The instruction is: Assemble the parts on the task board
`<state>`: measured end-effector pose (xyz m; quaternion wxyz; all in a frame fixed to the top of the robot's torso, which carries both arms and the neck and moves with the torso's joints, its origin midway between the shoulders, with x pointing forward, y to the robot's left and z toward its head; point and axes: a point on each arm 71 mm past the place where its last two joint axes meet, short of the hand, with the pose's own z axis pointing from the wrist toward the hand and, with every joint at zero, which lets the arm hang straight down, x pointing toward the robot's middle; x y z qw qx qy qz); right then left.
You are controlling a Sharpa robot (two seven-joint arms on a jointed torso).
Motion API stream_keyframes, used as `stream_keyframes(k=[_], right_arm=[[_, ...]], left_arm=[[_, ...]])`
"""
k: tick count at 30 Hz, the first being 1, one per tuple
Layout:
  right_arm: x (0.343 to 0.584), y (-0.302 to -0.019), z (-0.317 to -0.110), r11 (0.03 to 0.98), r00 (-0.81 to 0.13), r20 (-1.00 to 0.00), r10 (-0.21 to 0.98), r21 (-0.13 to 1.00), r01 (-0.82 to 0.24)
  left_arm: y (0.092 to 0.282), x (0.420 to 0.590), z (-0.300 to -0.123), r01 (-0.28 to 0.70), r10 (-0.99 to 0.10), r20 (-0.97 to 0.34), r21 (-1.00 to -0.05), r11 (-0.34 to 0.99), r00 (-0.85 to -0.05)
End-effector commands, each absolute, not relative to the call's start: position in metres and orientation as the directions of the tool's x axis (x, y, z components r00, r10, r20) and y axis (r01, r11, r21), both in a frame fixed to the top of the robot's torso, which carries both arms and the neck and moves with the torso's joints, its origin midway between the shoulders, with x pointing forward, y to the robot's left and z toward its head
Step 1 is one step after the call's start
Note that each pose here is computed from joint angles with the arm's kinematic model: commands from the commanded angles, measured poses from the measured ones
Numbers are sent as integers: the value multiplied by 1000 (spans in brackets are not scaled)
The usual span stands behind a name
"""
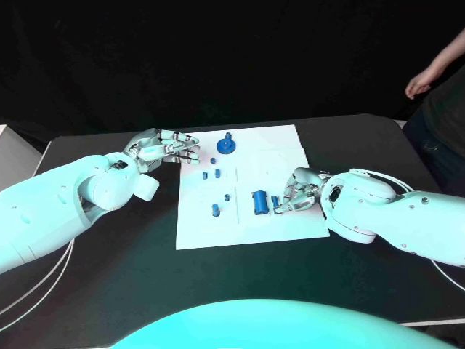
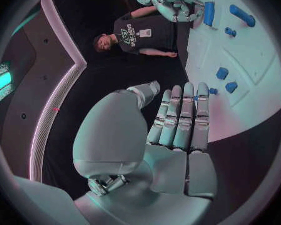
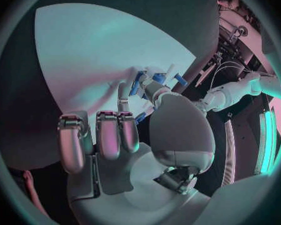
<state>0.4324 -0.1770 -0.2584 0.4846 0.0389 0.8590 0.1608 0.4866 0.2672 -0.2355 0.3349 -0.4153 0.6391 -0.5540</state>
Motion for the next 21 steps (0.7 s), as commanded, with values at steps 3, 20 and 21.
stream_keyframes(k=[3,20,21], right_arm=[[432,-177,-253,908,-504,-804,314,409,-86],[453,-194,-239,682,-368,-650,664,729,-57],[458,-198,-240,654,-353,-623,698,756,-43]], left_arm=[[265,486,-236,-156,-893,38,-987,36,-448],[264,486,-239,-128,-910,51,-992,2,-412],[264,486,-239,-122,-913,54,-993,-5,-405]])
